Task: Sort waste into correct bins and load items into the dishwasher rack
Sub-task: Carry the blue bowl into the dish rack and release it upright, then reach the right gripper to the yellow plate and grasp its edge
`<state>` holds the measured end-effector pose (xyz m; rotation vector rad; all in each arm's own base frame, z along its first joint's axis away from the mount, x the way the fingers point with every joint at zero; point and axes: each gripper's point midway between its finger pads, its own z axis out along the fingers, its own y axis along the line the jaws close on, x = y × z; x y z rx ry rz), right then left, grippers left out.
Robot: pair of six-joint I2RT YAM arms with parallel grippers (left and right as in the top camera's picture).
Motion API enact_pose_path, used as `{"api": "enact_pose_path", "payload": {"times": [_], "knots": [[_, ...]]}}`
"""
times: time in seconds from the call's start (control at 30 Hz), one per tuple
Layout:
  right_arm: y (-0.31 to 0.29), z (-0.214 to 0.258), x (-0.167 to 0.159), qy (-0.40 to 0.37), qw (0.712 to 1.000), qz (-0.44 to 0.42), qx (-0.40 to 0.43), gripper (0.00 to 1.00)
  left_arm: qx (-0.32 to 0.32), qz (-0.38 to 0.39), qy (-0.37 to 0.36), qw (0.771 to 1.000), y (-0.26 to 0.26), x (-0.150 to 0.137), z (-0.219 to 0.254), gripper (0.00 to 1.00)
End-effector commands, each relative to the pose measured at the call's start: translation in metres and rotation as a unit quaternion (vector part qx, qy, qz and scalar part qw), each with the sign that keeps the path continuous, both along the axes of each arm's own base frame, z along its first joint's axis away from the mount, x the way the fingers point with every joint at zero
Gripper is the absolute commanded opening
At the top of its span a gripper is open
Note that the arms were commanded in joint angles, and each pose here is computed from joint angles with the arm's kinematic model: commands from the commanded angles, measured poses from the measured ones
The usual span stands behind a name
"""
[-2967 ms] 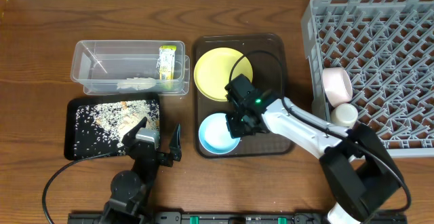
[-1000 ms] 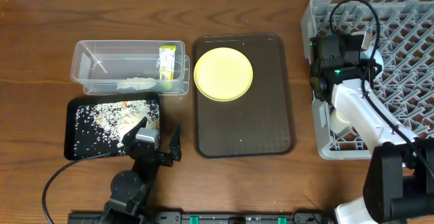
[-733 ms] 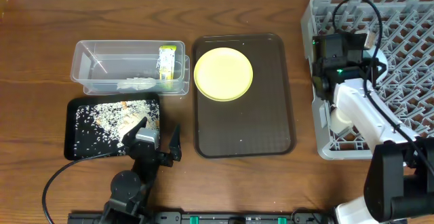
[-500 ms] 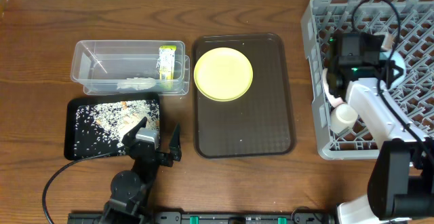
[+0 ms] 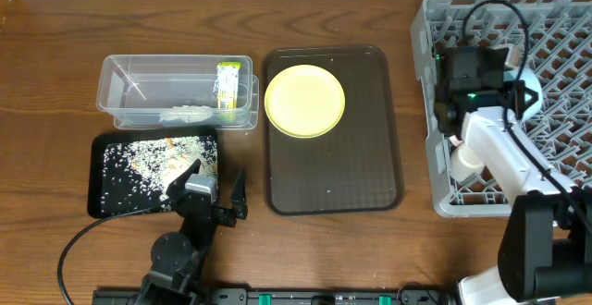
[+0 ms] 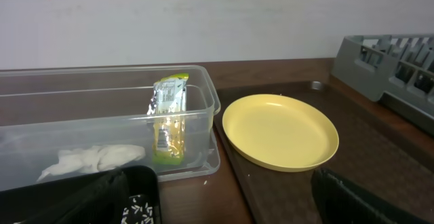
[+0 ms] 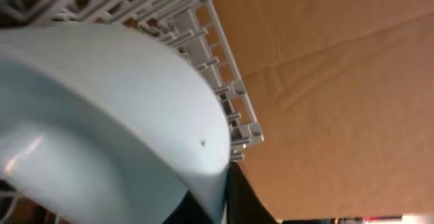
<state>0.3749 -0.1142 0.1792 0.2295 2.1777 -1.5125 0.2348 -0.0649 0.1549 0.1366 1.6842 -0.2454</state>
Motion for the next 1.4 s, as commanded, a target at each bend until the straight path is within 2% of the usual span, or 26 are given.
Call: {"api": "enact_pose_path", "payload": {"times": [0.0,0.13,0.3,0.47,0.73,0.97,1.13,1.27,1.37], "knots": [[0.021,-0.008,0.005,0.009,0.999,0.03,0.006,0.1,0.011,0.004,0.018,1.0,0.002,0.001,-0.018,0.88],[0.025,-0.005,0.004,0.011,0.999,0.032,-0.005,0.09,0.011,0.004,0.018,1.0,0.002,0.001,-0.018,0.88],[0.033,-0.008,0.001,0.031,0.999,0.044,-0.007,0.17,0.011,0.004,0.018,1.0,0.002,0.001,-0.018,0.88],[0.043,-0.012,-0.006,0.006,0.999,0.04,0.008,0.21,0.011,0.004,0.018,1.0,0.002,0.001,-0.018,0.88],[0.041,-0.01,-0.017,-0.019,0.999,0.021,0.023,0.21,0.011,0.004,0.018,1.0,0.002,0.001,-0.018,0.88],[0.04,-0.009,-0.039,-0.093,0.983,-0.011,0.159,0.27,0.011,0.004,0.018,1.0,0.002,0.001,-0.018,0.88],[0.046,0.009,-0.049,-0.105,0.978,0.006,0.181,0.41,0.011,0.004,0.018,1.0,0.002,0.001,-0.018,0.88],[0.087,0.001,-0.046,-0.064,0.962,0.08,0.255,0.44,0.011,0.004,0.018,1.0,0.002,0.001,-0.018,0.88],[0.148,-0.014,-0.041,-0.005,0.923,0.183,0.337,0.46,0.011,0.004,0.018,1.0,0.002,0.001,-0.018,0.88]]}}
